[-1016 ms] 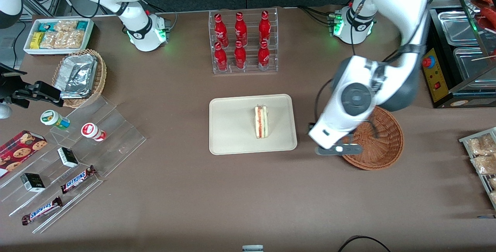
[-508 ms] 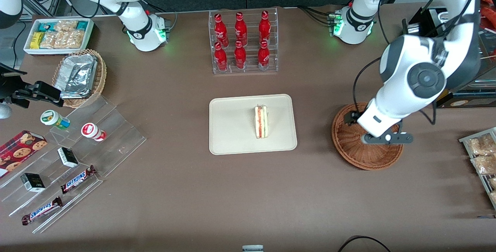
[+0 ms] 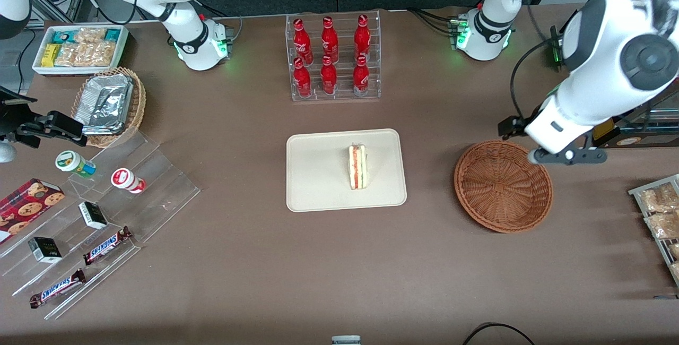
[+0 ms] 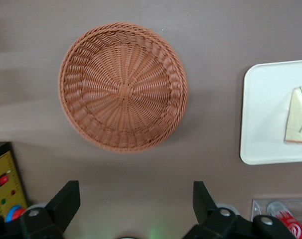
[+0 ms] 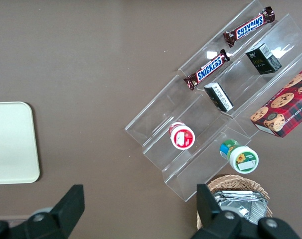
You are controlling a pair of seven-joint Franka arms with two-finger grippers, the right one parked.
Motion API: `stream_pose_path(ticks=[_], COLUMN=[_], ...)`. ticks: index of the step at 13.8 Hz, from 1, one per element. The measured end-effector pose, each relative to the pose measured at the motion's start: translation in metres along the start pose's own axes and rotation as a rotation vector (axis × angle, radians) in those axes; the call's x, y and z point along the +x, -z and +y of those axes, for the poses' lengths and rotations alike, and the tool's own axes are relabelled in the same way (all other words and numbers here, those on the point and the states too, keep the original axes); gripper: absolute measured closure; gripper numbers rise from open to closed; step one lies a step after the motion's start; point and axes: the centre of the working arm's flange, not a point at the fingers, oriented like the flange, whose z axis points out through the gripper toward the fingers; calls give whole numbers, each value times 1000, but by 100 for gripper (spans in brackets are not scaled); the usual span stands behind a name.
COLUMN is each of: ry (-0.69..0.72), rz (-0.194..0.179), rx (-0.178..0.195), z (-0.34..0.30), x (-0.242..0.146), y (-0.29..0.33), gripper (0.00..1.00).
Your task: Place sandwich from basket to tray
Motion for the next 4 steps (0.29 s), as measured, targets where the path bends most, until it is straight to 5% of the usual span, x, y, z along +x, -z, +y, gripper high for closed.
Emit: stream_pose_path(ticks=[4], ry=[-24], rz=[3], rx=[-8], z=[-30], x=[-7], y=[40], gripper=[0])
